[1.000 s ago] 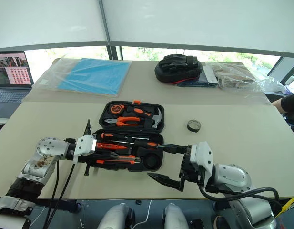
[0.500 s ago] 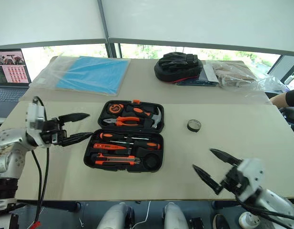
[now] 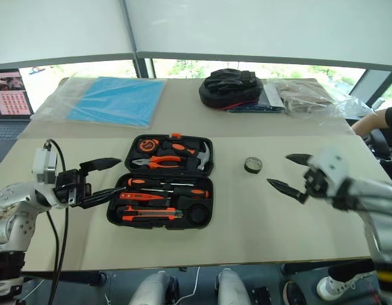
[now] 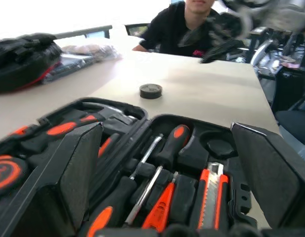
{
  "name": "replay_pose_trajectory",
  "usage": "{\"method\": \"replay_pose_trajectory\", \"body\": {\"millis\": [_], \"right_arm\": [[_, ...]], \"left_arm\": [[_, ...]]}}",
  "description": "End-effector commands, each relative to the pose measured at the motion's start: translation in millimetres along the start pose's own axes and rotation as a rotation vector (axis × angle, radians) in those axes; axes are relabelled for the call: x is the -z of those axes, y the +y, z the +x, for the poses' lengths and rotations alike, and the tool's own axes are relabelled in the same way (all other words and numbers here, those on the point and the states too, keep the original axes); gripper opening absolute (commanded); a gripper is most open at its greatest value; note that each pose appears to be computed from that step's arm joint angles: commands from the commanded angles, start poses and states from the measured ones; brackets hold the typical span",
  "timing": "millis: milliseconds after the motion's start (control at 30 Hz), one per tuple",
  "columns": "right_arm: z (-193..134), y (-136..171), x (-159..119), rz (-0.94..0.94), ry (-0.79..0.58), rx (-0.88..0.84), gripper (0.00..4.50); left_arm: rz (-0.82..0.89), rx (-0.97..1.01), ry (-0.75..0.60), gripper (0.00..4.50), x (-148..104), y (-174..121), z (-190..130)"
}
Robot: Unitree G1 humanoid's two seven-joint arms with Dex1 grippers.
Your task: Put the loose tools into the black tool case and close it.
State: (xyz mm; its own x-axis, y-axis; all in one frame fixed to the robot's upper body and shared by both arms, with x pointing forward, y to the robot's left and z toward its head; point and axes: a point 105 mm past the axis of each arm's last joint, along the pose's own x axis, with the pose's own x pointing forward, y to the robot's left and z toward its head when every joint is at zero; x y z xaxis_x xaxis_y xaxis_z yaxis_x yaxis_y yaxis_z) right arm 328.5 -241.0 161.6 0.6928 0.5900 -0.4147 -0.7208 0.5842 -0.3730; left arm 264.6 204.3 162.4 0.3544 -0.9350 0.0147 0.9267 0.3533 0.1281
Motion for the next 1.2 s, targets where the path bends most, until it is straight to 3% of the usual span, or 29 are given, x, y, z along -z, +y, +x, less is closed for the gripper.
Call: {"method": "replay_pose_trajectory", "body": {"millis": [33,233,267,333,600,633,733,867,1000,1100,1200], "right_arm": [[27.4,-20.1,10.6,-0.022,0.149,-0.053,4.50],[59.6,-26.3,13.7,-0.089,0.198,-0.137,4.50],[62.9,-24.8,14.5,-0.094,0.204,-0.152,4.00],[67.8,-21.4,15.8,-0.105,0.214,-0.183,3.55],[80.1,-14.9,13.4,-0.131,0.220,-0.242,0.78],[80.0,-15.3,11.6,-0.145,0.214,-0.246,0.25],[75.7,-5.8,-10.3,-0.215,0.105,-0.346,0.11],[63.5,29.2,-53.6,-0.234,-0.067,-0.574,0.11],[53.5,104.9,-99.7,-0.164,-0.199,-0.825,0.11],[54.4,146.9,-102.1,-0.148,-0.182,-0.899,0.11],[63.6,160.4,-86.9,-0.145,-0.104,-0.861,0.11]], "left_arm": [[0.053,-0.007,0.010,4.47,-6.4,-2.8,-7.7],[0.052,-0.005,0.010,4.47,-2.7,-7.9,-5.2],[0.059,0.001,0.003,4.50,-2.7,-9.2,-4.6],[0.058,0.004,0.001,4.50,-1.9,-10.2,-2.8],[0.068,0.003,-0.008,4.50,0.7,-9.9,-1.3],[0.070,0.004,-0.009,4.50,0.9,-10.5,-1.1],[0.069,0.017,-0.007,4.50,1.9,-13.8,-1.8],[0.067,0.040,0.027,4.50,8.4,-17.8,-6.6],[0.060,0.046,0.049,4.50,15.6,-20.5,-9.9],[0.053,0.041,0.057,4.50,18.8,-20.3,-11.0],[0.047,0.044,0.060,4.50,20.3,-22.2,-12.0]]}}
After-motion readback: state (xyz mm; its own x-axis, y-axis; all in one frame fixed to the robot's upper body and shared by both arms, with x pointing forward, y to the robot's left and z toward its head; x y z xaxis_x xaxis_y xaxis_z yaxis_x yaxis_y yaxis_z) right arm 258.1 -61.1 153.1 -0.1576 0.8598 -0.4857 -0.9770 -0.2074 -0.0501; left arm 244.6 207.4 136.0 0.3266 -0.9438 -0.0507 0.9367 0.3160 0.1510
